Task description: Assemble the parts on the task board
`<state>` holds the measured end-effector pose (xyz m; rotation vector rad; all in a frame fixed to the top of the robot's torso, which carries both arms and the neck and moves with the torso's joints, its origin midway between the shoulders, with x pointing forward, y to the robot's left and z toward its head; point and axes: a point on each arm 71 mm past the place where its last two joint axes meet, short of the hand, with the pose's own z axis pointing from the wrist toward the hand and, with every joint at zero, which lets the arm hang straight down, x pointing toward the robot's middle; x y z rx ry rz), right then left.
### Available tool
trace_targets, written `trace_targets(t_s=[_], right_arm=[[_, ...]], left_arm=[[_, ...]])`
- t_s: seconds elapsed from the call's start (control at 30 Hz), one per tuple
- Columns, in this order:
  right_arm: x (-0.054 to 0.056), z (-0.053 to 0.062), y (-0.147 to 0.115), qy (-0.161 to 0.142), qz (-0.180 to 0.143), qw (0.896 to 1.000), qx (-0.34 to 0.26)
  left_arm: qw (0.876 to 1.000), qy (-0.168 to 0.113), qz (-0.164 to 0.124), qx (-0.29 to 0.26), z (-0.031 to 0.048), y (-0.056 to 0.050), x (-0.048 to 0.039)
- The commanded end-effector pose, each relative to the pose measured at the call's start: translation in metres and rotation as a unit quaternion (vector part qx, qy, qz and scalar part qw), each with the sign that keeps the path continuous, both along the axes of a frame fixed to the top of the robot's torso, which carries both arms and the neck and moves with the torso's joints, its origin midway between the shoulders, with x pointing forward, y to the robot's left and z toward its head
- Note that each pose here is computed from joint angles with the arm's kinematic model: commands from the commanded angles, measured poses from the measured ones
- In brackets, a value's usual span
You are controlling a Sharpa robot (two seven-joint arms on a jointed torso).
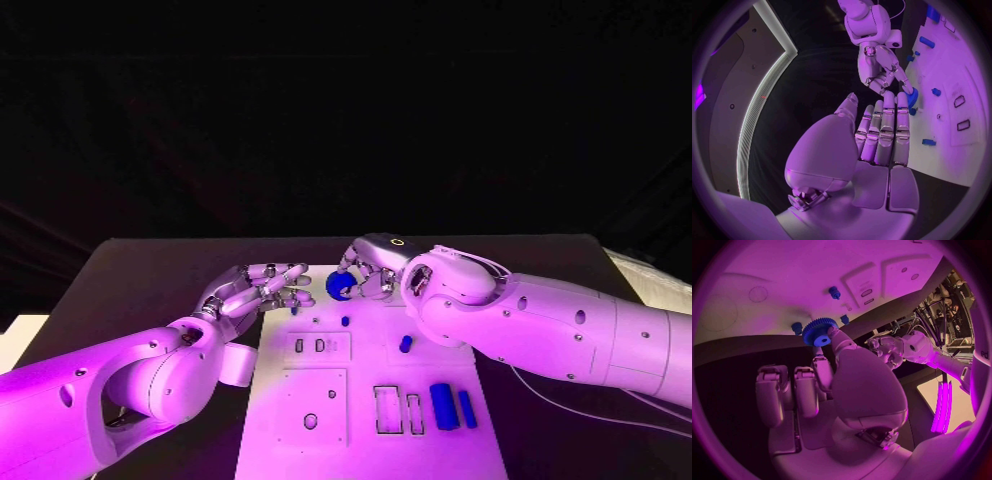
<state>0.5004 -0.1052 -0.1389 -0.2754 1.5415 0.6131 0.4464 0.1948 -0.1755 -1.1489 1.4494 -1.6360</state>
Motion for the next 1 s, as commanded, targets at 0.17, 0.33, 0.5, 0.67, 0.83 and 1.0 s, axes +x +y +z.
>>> trace_targets(t_s=[0.17,0.33,0.5,0.67,0.83,1.0], right_arm=[[0.003,-0.011,0.011,0.01,-0.001,1.0,-0.017],[0.008,-0.018,0.012,0.014,-0.01,0.999,-0.029],[0.012,-0.023,0.012,0.016,-0.018,0.999,-0.038],[0.013,-0.025,0.012,0.015,-0.021,0.999,-0.043],[0.014,-0.026,0.014,0.014,-0.019,0.999,-0.042],[0.014,-0.027,0.017,0.014,-0.016,0.999,-0.039]], left_arm=[[1.0,-0.003,-0.009,-0.007,0.0015,-0.002,-0.0004],[1.0,-0.003,-0.01,-0.007,0.0016,-0.003,-0.0006],[1.0,-0.003,-0.01,-0.007,0.0016,-0.003,-0.0006],[1.0,-0.003,-0.01,-0.007,0.0016,-0.002,-0.0006],[1.0,-0.003,-0.011,-0.007,0.0016,-0.003,-0.0008],[1.0,-0.003,-0.011,-0.007,0.0016,-0.003,-0.0009]])
